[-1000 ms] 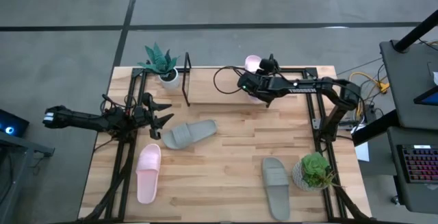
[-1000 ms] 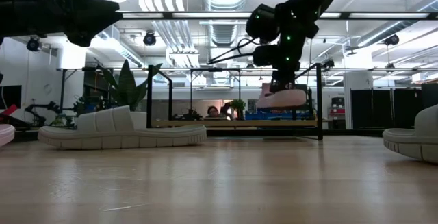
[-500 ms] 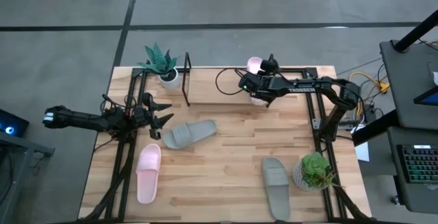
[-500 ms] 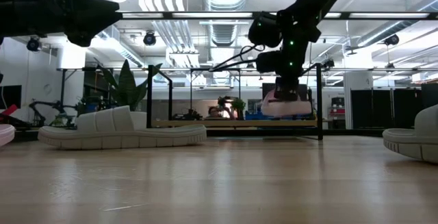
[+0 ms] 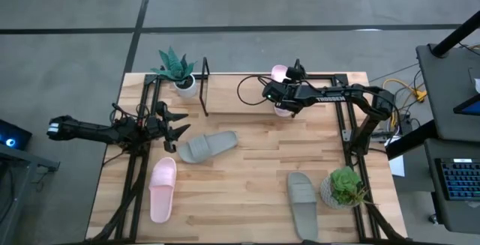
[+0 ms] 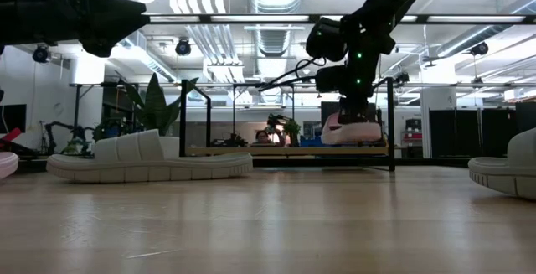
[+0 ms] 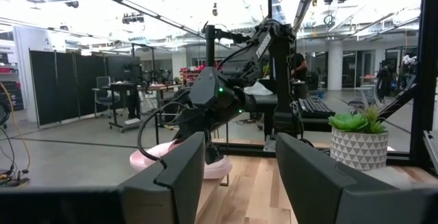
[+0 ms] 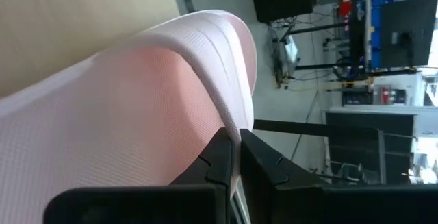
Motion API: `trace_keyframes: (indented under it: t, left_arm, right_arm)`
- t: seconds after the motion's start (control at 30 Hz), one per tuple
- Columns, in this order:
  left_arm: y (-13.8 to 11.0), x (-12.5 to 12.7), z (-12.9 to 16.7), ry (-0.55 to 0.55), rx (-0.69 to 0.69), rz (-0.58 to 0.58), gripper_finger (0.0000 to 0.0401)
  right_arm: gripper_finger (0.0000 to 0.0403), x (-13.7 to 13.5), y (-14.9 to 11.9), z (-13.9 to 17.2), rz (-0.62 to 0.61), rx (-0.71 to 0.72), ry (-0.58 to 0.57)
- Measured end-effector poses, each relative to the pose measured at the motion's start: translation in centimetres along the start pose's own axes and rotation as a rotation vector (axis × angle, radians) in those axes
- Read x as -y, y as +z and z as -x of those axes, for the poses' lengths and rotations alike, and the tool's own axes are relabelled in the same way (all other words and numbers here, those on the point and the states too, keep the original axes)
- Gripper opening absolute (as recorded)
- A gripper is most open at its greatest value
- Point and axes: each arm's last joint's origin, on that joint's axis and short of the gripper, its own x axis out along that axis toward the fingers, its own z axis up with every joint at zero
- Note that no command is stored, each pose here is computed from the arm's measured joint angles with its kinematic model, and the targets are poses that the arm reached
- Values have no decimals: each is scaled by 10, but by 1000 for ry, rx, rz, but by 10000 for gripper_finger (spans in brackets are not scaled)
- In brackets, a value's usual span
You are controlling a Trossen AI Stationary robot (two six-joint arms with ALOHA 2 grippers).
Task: Pick and place slides into the shelf
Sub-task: Put the right pink slide on the shelf
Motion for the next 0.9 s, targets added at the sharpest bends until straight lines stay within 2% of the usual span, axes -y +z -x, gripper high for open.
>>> trace_keyframes:
  t: [0.17,0.77,0.9]
  left_arm:
    - [0,0,0,0,0,0,167]
    - [0,0,0,0,0,-1,167]
    - [0,0,0,0,0,-1,167]
  right_arm:
    - [13,2,-1,-5,-11,0,46]
    - [13,2,-2,-5,-6,-3,54]
    - [22,1,-2,-5,-5,7,90]
